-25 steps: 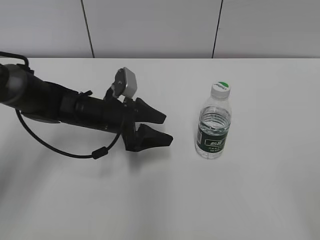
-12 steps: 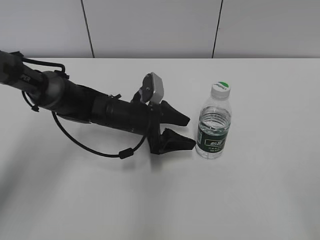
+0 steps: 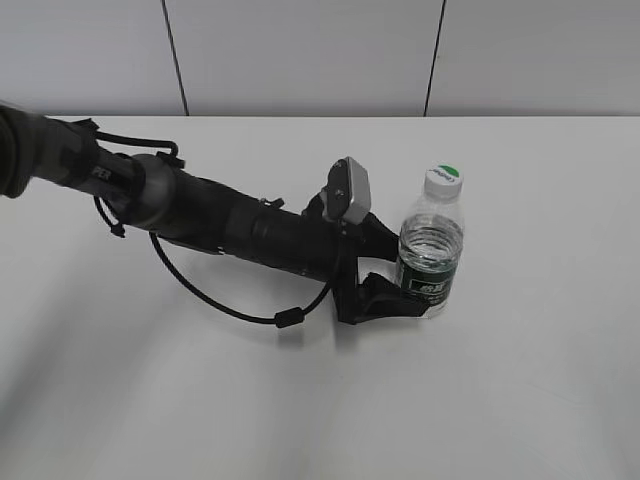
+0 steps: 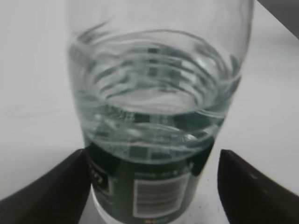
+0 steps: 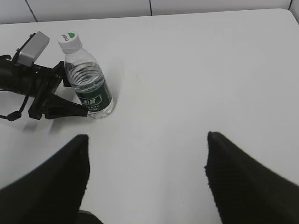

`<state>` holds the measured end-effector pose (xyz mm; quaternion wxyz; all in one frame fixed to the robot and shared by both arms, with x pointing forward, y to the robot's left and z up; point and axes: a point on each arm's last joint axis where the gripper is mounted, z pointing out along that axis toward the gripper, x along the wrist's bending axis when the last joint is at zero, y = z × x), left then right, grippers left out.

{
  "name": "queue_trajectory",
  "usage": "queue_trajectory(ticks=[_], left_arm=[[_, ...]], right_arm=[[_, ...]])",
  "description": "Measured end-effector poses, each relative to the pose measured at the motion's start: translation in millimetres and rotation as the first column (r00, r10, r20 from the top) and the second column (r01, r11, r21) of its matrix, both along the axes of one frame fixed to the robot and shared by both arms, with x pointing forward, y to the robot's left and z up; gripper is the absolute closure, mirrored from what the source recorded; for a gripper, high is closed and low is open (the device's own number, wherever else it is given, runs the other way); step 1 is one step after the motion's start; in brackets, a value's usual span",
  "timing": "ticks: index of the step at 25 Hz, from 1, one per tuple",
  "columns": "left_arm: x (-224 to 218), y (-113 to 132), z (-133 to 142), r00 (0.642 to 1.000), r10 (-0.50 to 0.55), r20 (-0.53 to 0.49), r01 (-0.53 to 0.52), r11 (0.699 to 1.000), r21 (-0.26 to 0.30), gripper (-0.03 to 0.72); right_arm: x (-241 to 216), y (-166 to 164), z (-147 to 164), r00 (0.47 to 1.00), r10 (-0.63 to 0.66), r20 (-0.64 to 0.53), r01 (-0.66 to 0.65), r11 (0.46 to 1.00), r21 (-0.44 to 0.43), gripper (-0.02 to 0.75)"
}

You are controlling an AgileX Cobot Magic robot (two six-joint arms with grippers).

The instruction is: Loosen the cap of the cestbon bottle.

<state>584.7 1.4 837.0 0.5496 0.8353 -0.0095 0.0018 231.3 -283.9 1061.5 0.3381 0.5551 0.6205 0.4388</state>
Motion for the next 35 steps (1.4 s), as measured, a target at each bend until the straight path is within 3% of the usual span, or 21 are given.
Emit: queue_trajectory(ticks=[13,22,35], left_arm=[[-2,-27,-4,0.999,-0.036,0.024,0.036,0.999,-0.015,0.044],[-1,-28,-7,1.000,-0.028,0.015,0.028,0.999,-0.021,0.148],[-2,-28,-6,0.999,-0.029,0.015,0.029,0.999,-0.022,0.181]], right_arm=[[0,0,0,1.000,0.000,0.000,0.000,1.000,0.000,0.148],[0,0,0,1.000,0.000,0.001,0.000,1.000,0.000,0.148],[9,1,8,1.000,0.022,-0.012,-0.023,0.999,-0.027,0.148]])
